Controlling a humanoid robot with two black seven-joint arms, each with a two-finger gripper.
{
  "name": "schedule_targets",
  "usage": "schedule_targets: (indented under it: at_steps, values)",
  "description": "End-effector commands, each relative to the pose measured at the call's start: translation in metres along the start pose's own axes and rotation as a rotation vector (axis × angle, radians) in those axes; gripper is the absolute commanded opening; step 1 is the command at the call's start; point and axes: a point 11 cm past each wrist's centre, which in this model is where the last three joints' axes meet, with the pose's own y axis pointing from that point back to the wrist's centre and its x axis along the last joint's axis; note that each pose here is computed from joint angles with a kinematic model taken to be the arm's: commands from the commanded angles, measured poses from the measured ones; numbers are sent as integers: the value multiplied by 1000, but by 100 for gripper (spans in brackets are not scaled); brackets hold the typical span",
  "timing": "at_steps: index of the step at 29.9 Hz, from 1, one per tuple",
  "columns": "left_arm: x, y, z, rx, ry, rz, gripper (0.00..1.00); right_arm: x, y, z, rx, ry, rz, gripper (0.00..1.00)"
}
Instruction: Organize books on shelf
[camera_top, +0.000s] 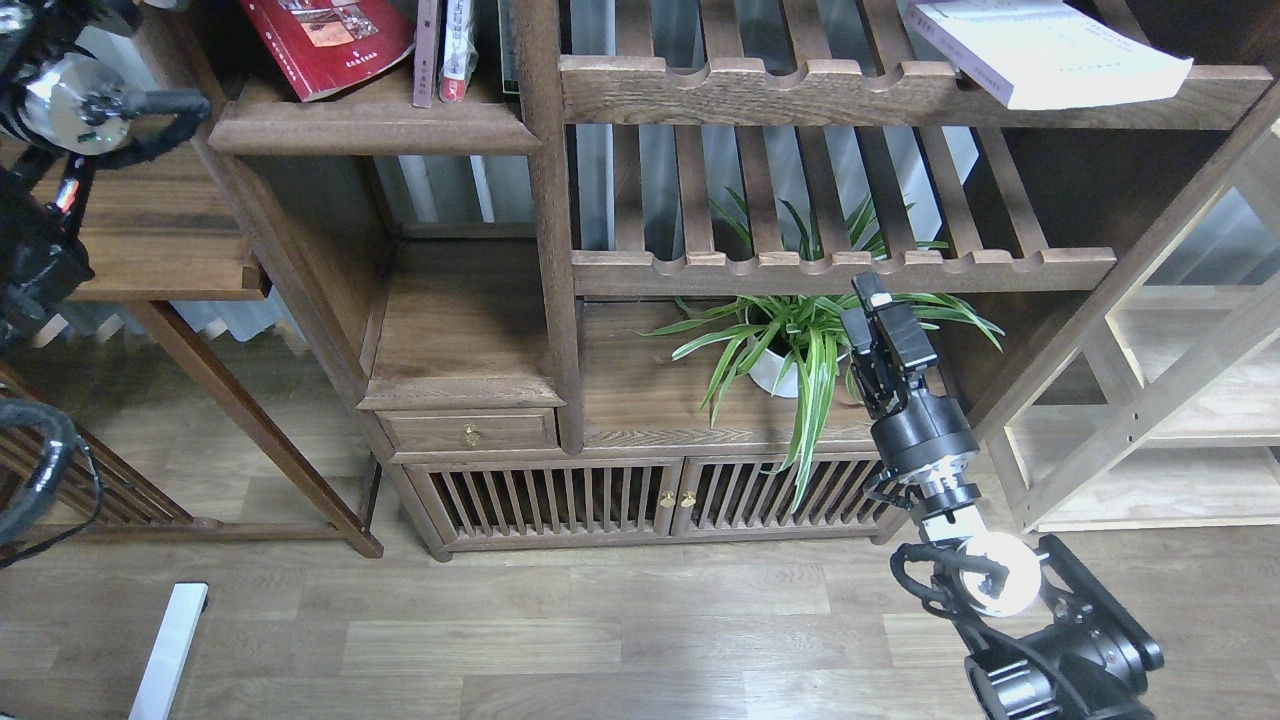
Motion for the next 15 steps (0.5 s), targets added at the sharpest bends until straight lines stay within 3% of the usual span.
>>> schedule_targets:
  at_steps: [1,9,15]
  values:
    - [2,-3,-3,-4,8,41,0,0,0,-1,1,2,0,76]
    - [11,-2,-10,18,3,109,0,0,1,-5,3,11,1,76]
    - [3,-2,-21,61,-22,84,7,0,0,-6,6,11,1,76]
